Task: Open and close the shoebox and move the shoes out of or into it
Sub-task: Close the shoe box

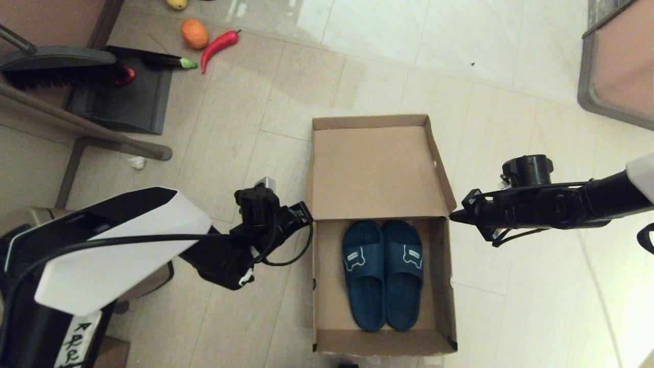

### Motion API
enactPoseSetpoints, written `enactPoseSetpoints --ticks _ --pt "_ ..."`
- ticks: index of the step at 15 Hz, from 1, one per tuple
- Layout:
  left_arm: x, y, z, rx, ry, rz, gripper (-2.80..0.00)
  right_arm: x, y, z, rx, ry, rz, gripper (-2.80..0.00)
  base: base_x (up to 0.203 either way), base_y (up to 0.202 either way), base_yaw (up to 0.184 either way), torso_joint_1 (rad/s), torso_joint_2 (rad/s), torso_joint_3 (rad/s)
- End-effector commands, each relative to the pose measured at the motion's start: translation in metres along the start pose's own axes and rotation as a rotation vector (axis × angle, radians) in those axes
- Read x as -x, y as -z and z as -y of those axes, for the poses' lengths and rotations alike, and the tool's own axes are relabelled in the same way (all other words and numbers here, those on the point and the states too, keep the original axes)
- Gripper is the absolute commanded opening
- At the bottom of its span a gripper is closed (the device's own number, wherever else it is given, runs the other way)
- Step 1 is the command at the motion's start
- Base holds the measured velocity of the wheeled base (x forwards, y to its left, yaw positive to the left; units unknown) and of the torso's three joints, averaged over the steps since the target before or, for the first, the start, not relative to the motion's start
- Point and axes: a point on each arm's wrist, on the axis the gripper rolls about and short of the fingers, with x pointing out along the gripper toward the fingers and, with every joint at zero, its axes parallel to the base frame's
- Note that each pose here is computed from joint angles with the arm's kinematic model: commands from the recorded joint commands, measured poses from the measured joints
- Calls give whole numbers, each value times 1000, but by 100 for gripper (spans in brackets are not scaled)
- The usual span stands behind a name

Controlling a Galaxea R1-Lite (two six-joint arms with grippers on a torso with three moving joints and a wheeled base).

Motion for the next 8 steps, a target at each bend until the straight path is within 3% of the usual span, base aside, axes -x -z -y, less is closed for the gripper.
enactPoseSetpoints --ticks 1,8 --pt "0 2 0 0 1 0 -280 -3 -1 0 -26 -22 9 -280 0 0 0 0 0 0" --pt "-5 10 -6 -1 -8 -19 -280 -31 7 22 -115 -5 -17 -280 0 0 0 0 0 0"
